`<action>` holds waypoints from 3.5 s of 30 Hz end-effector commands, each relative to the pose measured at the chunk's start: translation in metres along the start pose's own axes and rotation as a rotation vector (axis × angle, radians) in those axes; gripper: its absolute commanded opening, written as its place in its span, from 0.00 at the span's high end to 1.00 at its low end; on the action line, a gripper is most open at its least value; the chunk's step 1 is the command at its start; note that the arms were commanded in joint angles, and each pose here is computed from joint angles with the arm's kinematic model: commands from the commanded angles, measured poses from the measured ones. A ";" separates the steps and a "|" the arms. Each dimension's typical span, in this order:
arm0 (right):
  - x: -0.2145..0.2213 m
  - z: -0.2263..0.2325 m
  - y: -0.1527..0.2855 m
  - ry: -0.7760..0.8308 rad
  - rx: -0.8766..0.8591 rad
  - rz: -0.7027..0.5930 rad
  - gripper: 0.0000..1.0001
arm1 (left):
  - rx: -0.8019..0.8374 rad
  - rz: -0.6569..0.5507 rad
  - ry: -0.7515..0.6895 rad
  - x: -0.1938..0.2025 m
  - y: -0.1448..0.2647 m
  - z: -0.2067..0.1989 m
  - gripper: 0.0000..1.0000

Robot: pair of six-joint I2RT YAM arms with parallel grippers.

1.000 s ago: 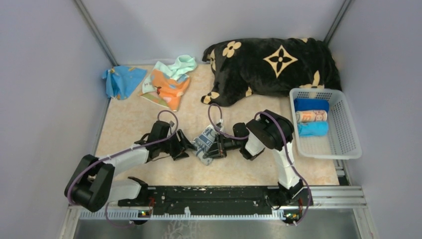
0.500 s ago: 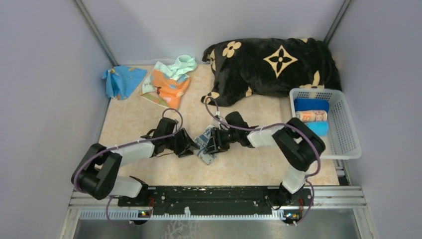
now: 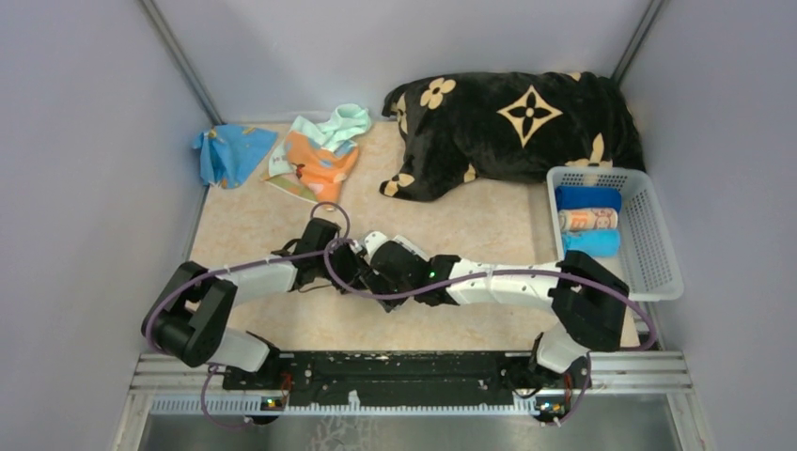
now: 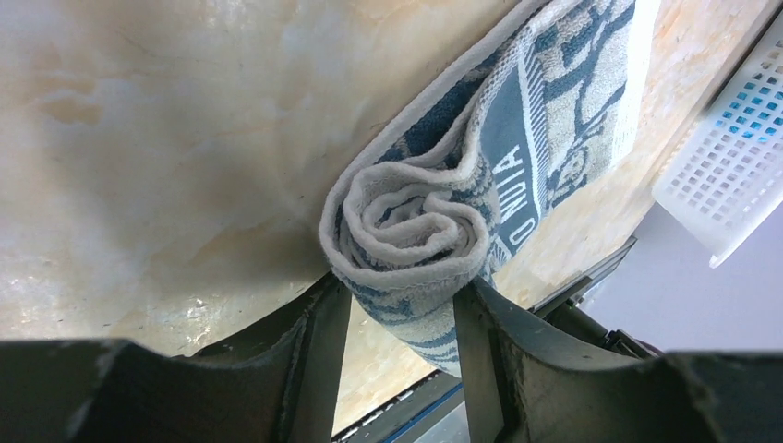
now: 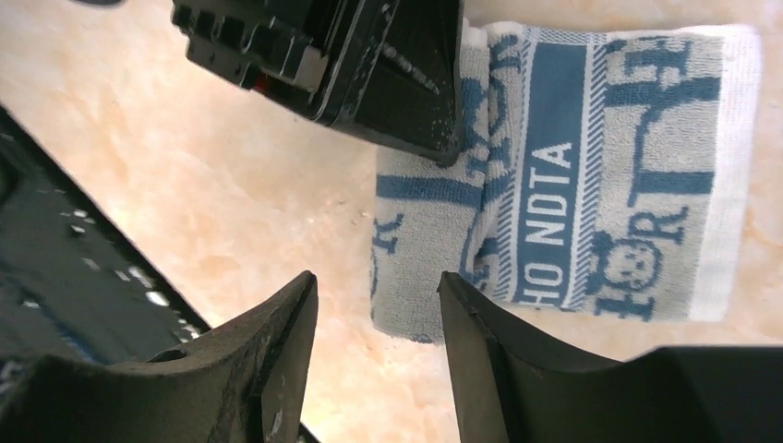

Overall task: Roll the towels
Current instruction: Roll the towel at the center of the board.

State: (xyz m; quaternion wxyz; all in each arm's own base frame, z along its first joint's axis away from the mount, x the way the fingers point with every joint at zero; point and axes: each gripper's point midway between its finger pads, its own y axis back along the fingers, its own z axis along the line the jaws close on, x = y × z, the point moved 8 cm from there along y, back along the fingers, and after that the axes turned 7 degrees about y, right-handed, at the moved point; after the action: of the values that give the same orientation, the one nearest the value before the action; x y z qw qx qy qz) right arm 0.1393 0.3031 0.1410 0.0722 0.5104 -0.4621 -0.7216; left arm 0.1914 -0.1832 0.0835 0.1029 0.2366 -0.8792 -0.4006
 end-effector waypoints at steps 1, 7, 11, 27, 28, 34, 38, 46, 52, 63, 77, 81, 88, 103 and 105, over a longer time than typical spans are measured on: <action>-0.008 -0.003 -0.006 0.173 0.207 -0.015 0.48 | -0.247 -0.035 0.023 0.005 -0.009 0.047 0.48; 0.005 0.010 -0.032 0.293 0.222 0.056 0.49 | -0.261 -0.034 0.027 0.004 -0.011 0.049 0.50; 0.009 0.020 -0.041 0.381 0.246 0.077 0.49 | -0.266 -0.027 0.033 0.005 -0.013 0.051 0.50; 0.025 0.011 -0.046 0.186 -0.164 0.110 0.84 | -0.056 -0.119 0.021 -0.001 0.022 0.023 0.26; 0.023 0.008 -0.044 0.145 -0.225 0.091 0.85 | -0.037 -0.134 0.025 -0.002 0.027 0.023 0.23; 0.019 -0.009 -0.039 -0.106 -0.565 -0.016 0.85 | 0.084 -0.164 0.016 0.002 0.047 0.019 0.15; 0.024 -0.026 -0.040 -0.295 -0.715 -0.064 0.85 | 0.148 -0.117 -0.005 0.006 0.046 0.014 0.15; 0.048 -0.050 -0.053 -0.524 -0.802 -0.027 0.82 | 0.184 -0.048 -0.009 0.000 0.028 0.005 0.19; 0.062 -0.057 -0.060 -0.639 -0.790 -0.009 0.82 | 0.153 -0.020 -0.001 -0.006 0.011 0.004 0.28; 0.049 -0.064 -0.036 -0.481 -0.428 -0.006 0.67 | -0.071 -0.031 -0.031 -0.005 -0.012 0.005 0.51; -0.009 -0.032 0.018 -0.020 0.181 -0.093 0.45 | -0.246 -0.048 -0.091 0.000 -0.027 0.001 0.51; -0.012 -0.011 0.008 0.079 0.235 -0.094 0.44 | -0.255 -0.050 -0.088 0.000 -0.028 0.002 0.50; -0.001 0.003 -0.025 0.178 0.299 -0.014 0.44 | -0.257 -0.053 -0.083 0.001 -0.028 0.001 0.49; 0.051 0.011 -0.042 0.182 0.190 0.157 0.73 | -0.198 -0.062 -0.086 -0.002 -0.016 -0.005 0.30; 0.055 0.008 -0.039 0.122 0.079 0.130 0.77 | -0.169 -0.069 -0.077 -0.006 -0.009 -0.008 0.26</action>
State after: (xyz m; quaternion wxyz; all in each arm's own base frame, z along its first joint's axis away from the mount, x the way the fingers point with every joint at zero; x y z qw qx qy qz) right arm 0.1361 0.3138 0.0907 0.0688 0.5704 -0.5753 -0.5822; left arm 0.2145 -0.2146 0.0956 0.0653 0.2399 -0.8646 -0.4366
